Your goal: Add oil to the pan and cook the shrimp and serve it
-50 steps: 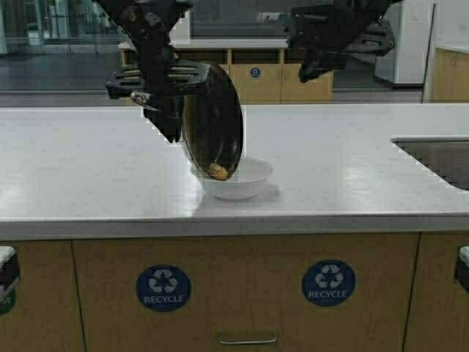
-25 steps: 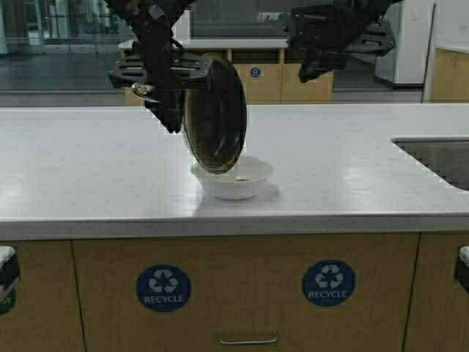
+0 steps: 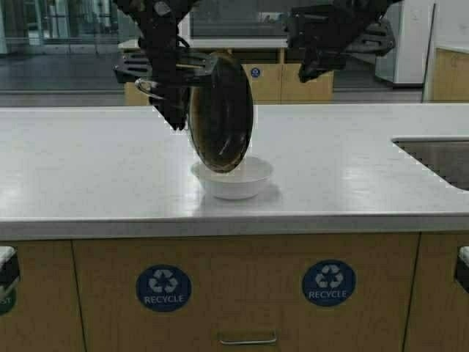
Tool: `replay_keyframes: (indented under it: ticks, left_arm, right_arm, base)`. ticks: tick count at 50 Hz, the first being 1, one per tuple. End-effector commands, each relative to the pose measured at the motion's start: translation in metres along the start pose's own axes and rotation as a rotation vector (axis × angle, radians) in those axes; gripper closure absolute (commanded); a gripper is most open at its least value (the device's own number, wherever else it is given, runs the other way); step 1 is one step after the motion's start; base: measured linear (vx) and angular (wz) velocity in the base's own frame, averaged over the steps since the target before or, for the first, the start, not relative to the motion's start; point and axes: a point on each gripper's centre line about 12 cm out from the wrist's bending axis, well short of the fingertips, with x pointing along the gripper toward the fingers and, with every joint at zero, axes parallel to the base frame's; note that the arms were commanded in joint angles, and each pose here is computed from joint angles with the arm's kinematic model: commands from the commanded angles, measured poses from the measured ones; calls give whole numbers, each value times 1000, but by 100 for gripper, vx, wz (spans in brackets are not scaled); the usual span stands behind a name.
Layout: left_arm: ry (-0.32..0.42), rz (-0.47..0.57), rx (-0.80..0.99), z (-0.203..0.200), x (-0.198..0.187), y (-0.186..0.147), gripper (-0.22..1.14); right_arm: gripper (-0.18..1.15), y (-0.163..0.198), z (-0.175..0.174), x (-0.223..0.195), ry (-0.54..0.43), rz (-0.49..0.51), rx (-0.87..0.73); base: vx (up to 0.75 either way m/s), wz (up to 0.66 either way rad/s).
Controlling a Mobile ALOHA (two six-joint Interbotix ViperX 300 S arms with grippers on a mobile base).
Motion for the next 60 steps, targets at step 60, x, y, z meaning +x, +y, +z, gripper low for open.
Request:
replay_keyframes:
  ticks: [60]
  left_arm:
    - [-652,-697,-1293,-125,-13,51,87]
  right_arm:
    - [91,2,10,-3,-36,4,1]
  base:
    - [0,0]
